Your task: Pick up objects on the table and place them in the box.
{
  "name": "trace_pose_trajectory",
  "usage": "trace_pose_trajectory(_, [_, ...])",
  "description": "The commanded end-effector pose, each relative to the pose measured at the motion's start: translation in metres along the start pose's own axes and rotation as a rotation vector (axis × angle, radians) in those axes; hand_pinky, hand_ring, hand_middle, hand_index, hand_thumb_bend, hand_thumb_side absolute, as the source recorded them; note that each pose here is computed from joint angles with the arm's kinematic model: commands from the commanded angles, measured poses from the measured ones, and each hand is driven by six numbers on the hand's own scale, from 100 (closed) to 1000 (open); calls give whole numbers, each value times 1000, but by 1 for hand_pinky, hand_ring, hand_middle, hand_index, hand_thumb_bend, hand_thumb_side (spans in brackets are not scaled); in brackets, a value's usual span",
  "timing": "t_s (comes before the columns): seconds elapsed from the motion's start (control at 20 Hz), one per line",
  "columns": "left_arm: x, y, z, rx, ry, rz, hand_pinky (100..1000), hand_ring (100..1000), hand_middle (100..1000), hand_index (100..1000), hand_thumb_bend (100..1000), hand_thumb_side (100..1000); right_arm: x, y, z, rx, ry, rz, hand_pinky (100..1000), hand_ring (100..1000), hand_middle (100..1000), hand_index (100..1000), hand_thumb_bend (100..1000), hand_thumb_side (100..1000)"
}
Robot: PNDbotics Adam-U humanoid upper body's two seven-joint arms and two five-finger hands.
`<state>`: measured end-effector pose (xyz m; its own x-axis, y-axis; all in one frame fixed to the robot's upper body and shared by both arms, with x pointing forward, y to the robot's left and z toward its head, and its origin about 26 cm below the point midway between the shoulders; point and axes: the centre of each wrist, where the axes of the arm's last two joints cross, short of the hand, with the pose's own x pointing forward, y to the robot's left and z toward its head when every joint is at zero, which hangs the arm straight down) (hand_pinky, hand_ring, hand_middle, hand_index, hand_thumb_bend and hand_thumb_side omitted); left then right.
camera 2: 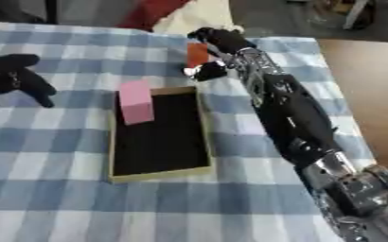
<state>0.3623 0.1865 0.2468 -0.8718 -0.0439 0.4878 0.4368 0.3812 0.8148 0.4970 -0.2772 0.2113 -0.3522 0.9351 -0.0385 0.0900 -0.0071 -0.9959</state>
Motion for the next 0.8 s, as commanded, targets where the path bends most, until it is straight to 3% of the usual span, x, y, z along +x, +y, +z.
trace_pose_trajectory(0.05, [4, 3, -1, -8, -5, -15, 854, 683, 720, 1000, 100, 882, -4, -10, 0, -18, 10, 7, 878, 886, 873, 993, 285, 774])
trace_pose_trajectory(0.25, [3, 1, 0, -11, 1, -13, 854, 683, 720, 1000, 100, 885, -4, -9, 0, -29, 9, -4, 867, 857, 782, 982, 243, 748])
trace_pose_trajectory(0.5, [2, 2, 2, -2, 7, -14, 855, 683, 721, 1000, 100, 884, -2, -18, 1, -137, -14, 1, 828, 772, 568, 928, 170, 526])
trace_pose_trajectory(0.6, [2, 2, 3, 2, 12, -15, 855, 683, 721, 1000, 100, 883, 0, -24, 2, -197, -40, 6, 819, 753, 521, 917, 134, 447])
trace_pose_trajectory(0.8, [1, 2, 5, 11, 21, -14, 855, 683, 721, 1000, 100, 881, 6, -39, 4, -279, -106, 21, 814, 733, 492, 907, 126, 404])
